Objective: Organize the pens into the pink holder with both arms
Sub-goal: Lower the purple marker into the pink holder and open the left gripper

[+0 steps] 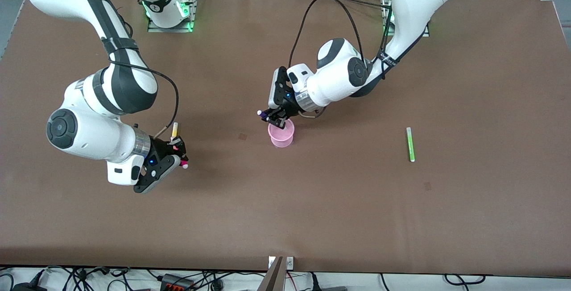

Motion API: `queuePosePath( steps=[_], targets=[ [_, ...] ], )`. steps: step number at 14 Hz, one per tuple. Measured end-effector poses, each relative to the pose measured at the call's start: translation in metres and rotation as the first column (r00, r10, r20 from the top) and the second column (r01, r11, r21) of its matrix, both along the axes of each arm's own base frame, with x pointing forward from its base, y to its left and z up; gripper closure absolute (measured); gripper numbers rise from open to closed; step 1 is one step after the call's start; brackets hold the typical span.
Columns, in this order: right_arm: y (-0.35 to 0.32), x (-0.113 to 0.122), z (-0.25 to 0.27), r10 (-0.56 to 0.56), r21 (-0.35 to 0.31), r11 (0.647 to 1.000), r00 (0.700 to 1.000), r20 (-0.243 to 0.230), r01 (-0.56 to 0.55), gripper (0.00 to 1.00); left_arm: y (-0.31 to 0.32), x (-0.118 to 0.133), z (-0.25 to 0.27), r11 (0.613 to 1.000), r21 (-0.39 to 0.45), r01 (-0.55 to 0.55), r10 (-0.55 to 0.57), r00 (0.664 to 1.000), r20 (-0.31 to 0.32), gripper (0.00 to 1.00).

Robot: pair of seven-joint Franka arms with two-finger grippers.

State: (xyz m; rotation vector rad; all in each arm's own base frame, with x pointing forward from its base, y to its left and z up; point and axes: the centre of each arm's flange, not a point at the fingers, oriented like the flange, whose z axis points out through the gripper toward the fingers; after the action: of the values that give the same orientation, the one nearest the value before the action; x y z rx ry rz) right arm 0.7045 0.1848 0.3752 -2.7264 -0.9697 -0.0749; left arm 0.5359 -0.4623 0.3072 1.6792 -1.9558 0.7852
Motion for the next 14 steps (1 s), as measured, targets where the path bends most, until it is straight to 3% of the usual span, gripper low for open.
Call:
queuePosePath(
  steps=[5,10,14],
  targets=[
    [0.006,-0.006,-0.024,0.023,-0.006,1.000,0.999,-0.038,-0.023,0.82,0.002,-0.001,-0.025,1.000,-0.001,0.005,-0.005,1.000,0.017,0.82],
    [0.006,-0.007,-0.026,0.025,-0.007,1.000,0.999,-0.042,-0.025,0.82,0.009,0.004,-0.047,1.000,0.001,0.018,-0.018,0.999,0.032,0.81],
    [0.006,-0.007,-0.026,0.025,-0.007,1.000,0.999,-0.042,-0.025,0.82,0.010,0.006,-0.045,1.000,-0.002,0.015,-0.015,0.999,0.040,0.48]
  ],
)
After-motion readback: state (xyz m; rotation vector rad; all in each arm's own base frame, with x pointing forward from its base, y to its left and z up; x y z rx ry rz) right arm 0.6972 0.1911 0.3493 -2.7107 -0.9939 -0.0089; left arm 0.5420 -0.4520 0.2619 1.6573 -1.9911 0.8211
